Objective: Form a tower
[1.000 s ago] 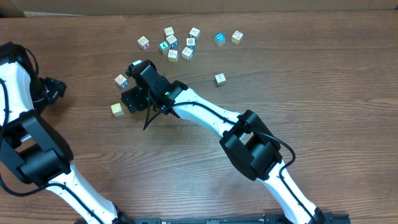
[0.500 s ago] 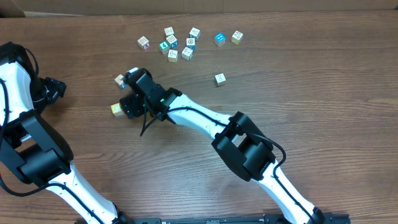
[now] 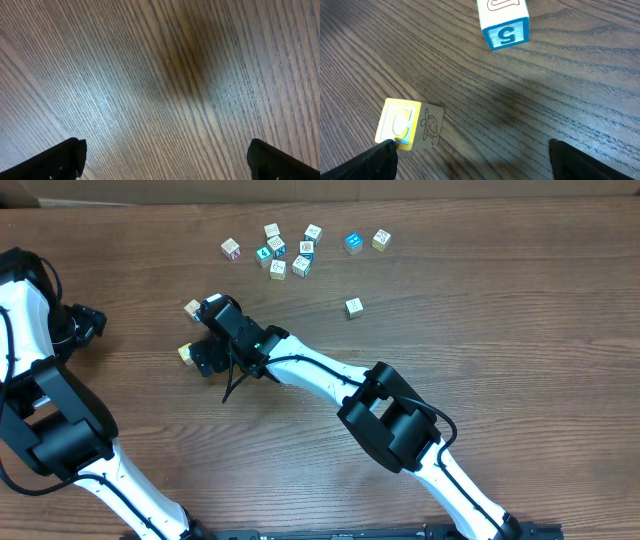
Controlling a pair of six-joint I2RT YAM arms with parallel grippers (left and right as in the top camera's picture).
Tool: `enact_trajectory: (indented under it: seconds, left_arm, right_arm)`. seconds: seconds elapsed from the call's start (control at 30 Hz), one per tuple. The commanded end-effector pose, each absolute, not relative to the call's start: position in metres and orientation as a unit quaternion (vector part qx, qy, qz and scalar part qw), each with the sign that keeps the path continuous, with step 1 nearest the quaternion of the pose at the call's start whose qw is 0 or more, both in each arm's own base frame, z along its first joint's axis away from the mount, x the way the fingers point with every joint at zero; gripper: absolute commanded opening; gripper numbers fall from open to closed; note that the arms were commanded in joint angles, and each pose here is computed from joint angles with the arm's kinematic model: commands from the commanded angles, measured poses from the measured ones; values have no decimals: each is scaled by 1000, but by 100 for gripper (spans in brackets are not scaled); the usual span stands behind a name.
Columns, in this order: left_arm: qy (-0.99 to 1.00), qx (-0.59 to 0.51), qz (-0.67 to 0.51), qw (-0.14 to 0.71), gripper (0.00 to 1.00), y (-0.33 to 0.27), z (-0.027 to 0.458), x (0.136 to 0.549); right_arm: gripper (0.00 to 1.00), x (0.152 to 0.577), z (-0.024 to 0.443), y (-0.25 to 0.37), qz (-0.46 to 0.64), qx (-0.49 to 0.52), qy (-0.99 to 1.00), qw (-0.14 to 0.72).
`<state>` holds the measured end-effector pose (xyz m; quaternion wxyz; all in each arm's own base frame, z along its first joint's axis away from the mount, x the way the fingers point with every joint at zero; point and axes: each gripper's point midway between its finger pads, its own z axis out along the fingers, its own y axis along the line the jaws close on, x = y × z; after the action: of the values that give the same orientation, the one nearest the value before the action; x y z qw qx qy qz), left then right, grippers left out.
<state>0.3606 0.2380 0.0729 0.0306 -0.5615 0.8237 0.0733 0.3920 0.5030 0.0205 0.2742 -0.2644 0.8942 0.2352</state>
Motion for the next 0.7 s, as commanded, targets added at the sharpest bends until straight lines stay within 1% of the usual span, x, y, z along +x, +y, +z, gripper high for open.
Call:
enact_trajectory:
  seconds: [0.0, 0.13, 0.67]
  left_arm:
    - [831, -551, 78, 34, 100, 238, 74, 364]
    - [831, -551, 78, 34, 99, 238, 74, 364]
    - [831, -551, 78, 34, 99, 238, 74, 364]
  right_arm:
    - [96, 400, 67, 509, 261, -256, 880, 302]
    - [96, 400, 75, 509, 264, -255, 878, 307]
    - [98, 396, 71, 508, 260, -257, 881, 300]
